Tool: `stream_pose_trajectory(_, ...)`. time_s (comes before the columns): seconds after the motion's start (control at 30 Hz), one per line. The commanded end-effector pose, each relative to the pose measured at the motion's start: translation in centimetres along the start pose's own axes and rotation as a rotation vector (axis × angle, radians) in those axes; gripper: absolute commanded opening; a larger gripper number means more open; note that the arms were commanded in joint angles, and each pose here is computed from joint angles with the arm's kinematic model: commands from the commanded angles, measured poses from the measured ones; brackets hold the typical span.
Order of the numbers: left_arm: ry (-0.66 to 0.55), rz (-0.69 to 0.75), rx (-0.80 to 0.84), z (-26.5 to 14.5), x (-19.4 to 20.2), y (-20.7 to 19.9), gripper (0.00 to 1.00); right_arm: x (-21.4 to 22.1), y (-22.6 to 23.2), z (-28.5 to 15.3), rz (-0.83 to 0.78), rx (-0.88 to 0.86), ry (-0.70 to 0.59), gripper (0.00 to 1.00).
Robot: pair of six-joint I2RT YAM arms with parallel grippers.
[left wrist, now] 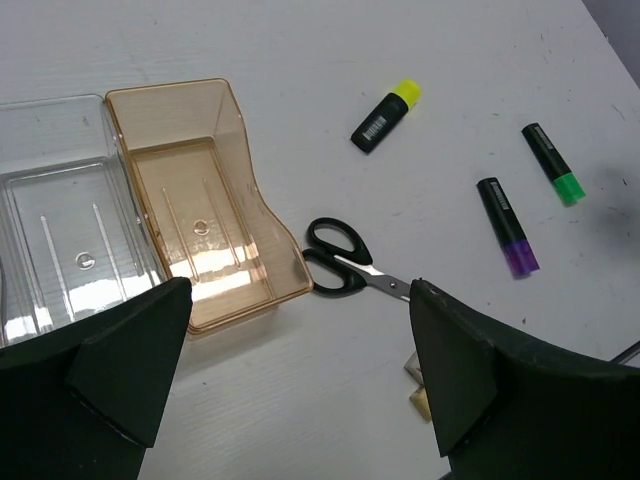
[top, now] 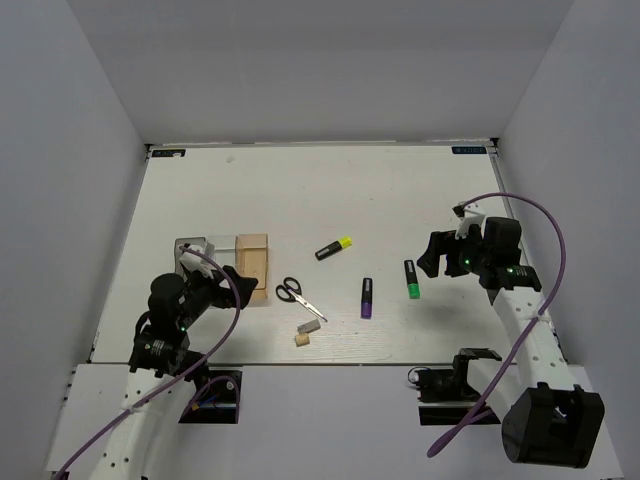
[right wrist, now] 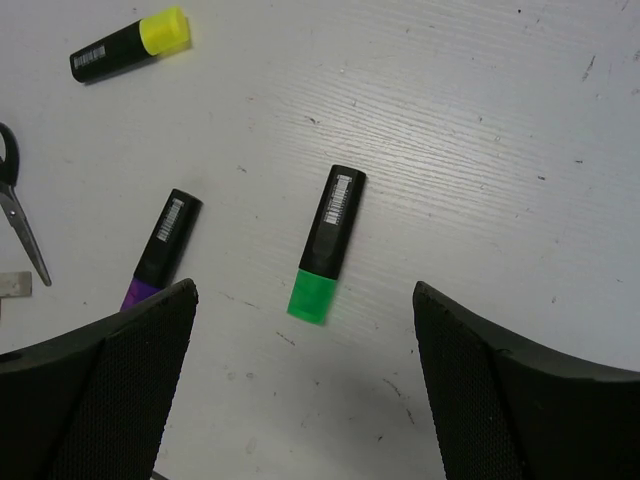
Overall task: Sort the stationery into containers
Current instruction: Grab a piece of stationery with the left arm
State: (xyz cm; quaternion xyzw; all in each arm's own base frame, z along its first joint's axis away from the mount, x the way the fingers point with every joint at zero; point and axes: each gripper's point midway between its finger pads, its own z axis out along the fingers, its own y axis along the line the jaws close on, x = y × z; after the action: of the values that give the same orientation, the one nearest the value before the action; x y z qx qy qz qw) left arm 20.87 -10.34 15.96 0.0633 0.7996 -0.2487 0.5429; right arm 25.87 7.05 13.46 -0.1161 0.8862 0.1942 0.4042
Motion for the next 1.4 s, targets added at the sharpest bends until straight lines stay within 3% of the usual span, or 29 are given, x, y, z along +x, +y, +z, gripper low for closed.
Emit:
stream_pose_trajectory(0.0,-0.015,0.014,0.037,0.2,-0.3,-0.5,1.0,-1.0,0.4,-0.4,-0.015,-0.013,-0.048,0.9)
stream_pose_trajectory(0.07,-0.006,0.011,0.038,0.5,-0.3,-0.4,1.0,-0.9,0.6,-0.5,-0.026,-0.021,-0.053,0.9)
stream_pose_trajectory(0.23,0.054,-0.027,0.116,1.5,-0.1,-1.7,0.85,-1.1,1.1,-0.9,-0.058,-0.04,-0.079,0.9)
stream_pose_trajectory(0.57,0.137,-0.032,0.152,2.9,-1.0,-2.7,0.81,-1.4,2.0,-1.6,-0.101,-0.078,-0.107,0.9)
stream_pose_trajectory(0.63,0.156,-0.031,0.162,3.4,-1.2,-3.0,0.75,-0.8,1.9,-1.4,-0.122,-0.078,-0.095,0.9)
stream_pose_trajectory(0.67,0.156,-0.002,0.198,3.6,-1.9,-4.1,0.62,-0.7,1.7,-1.3,-0.138,-0.073,-0.09,0.9)
stream_pose_trajectory(0.73,0.232,0.019,0.215,4.8,-1.7,-5.3,0.34,-0.4,1.5,-1.2,-0.147,-0.064,-0.076,0.05)
stream_pose_trajectory(0.77,0.216,0.086,0.209,5.3,-3.2,-5.7,0.03,-0.3,1.0,-1.1,-0.137,-0.045,-0.059,0.0)
stream_pose_trajectory(0.8,0.325,0.117,0.226,6.9,-1.0,-6.6,0.0,-0.1,1.0,-1.0,-0.132,-0.048,-0.047,0.0)
stream_pose_trajectory(0.87,0.337,0.288,0.214,8.0,-2.8,-8.6,0.0,-0.2,0.5,-1.0,-0.139,-0.025,-0.033,0.02)
stream_pose_trajectory(0.9,0.417,0.35,0.228,9.2,-0.8,-10.0,0.02,0.1,0.6,-1.0,-0.135,-0.026,-0.02,0.4)
stream_pose_trajectory(0.93,0.497,0.373,0.208,10.3,-0.1,-10.0,0.18,0.1,0.5,-1.2,-0.145,-0.02,-0.008,0.9)
stream_pose_trajectory(0.97,0.529,0.423,0.217,12.1,-0.2,-10.3,0.44,-0.1,0.4,-1.2,-0.155,-0.019,-0.012,0.9)
stream_pose_trajectory(1.0,0.594,0.445,0.22,13.3,0.7,-10.4,0.62,-0.3,0.3,-1.4,-0.163,-0.013,-0.016,0.9)
stream_pose_trajectory(1.07,0.634,0.466,0.254,15.4,1.4,-10.7,0.72,-0.4,0.3,-1.5,-0.172,-0.012,-0.018,0.88)
stream_pose_trajectory(1.1,0.629,0.476,0.273,16.2,1.1,-11.2,0.75,-0.4,0.3,-1.4,-0.172,-0.011,-0.018,0.87)
stream_pose_trajectory(1.13,0.697,0.488,0.275,17.5,3.4,-10.5,0.75,-0.4,0.1,-1.6,-0.164,-0.004,-0.017,0.87)
stream_pose_trajectory(1.2,0.675,0.494,0.301,19.2,2.1,-11.7,0.76,-0.4,0.3,-1.6,-0.168,-0.007,-0.016,0.87)
stream_pose_trajectory(1.23,0.742,0.501,0.289,20.4,4.6,-10.9,0.76,-0.5,0.4,-1.6,-0.168,-0.008,-0.017,0.88)
stream_pose_trajectory(1.3,0.715,0.514,0.275,22.1,3.5,-11.3,0.76,-0.6,0.4,-1.7,-0.165,-0.009,-0.017,0.88)
stream_pose_trajectory(1.37,0.743,0.52,0.264,23.7,4.7,-10.9,0.76,-0.6,0.5,-1.8,-0.163,-0.009,-0.018,0.88)
